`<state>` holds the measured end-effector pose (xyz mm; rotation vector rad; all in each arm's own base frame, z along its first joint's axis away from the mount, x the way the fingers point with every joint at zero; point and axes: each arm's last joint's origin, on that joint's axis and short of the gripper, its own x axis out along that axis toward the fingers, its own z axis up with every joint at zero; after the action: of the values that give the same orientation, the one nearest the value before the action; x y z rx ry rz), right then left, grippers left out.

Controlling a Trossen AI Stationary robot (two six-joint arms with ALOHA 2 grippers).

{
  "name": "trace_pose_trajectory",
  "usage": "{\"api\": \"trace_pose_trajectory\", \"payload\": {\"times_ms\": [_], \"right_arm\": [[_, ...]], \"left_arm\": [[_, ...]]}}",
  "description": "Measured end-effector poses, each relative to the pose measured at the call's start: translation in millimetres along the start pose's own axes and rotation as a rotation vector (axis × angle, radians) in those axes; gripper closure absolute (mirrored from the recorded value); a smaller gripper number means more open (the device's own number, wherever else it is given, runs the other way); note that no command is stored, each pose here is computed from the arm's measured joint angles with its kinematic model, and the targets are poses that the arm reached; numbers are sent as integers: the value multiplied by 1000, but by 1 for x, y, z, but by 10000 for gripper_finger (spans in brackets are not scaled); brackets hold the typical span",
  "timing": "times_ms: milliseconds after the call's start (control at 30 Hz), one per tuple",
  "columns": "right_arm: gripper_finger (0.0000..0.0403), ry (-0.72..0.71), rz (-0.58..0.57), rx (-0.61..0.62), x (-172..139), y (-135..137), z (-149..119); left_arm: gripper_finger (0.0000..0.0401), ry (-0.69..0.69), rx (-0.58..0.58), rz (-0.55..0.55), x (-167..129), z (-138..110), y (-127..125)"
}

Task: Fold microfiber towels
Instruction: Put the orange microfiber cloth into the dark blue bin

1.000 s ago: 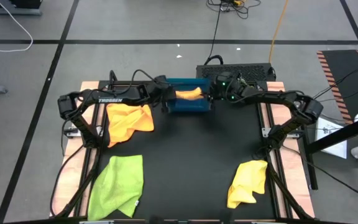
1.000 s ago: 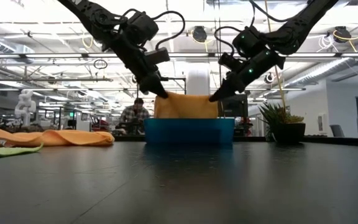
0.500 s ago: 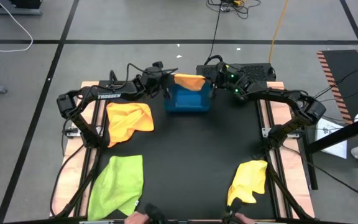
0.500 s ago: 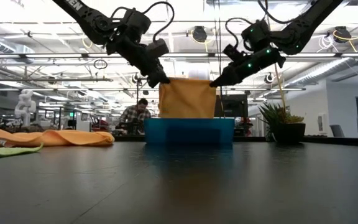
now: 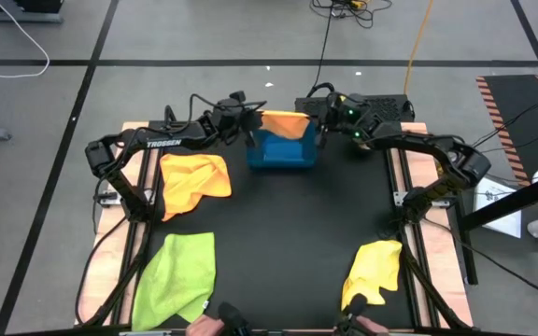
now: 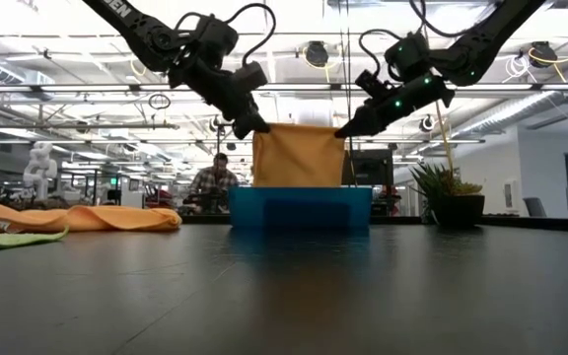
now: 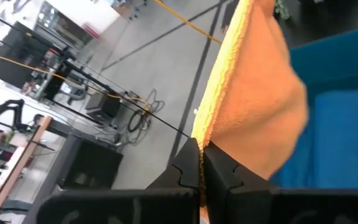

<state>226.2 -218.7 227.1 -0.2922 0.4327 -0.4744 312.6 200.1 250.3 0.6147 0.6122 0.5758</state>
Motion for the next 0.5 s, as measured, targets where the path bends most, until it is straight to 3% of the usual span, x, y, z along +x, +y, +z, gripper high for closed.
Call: {"api": "trace_pose_trajectory", "payload": {"times_ms": [200,500], "right_arm": [[403,34,16,2,4,2,-6],[403,-23,-52,-12,3,-7,-2]], "left_arm": [[399,26,-4,-55,0,-4,-4],[399,9,2,-12,8,-7,-3]]}}
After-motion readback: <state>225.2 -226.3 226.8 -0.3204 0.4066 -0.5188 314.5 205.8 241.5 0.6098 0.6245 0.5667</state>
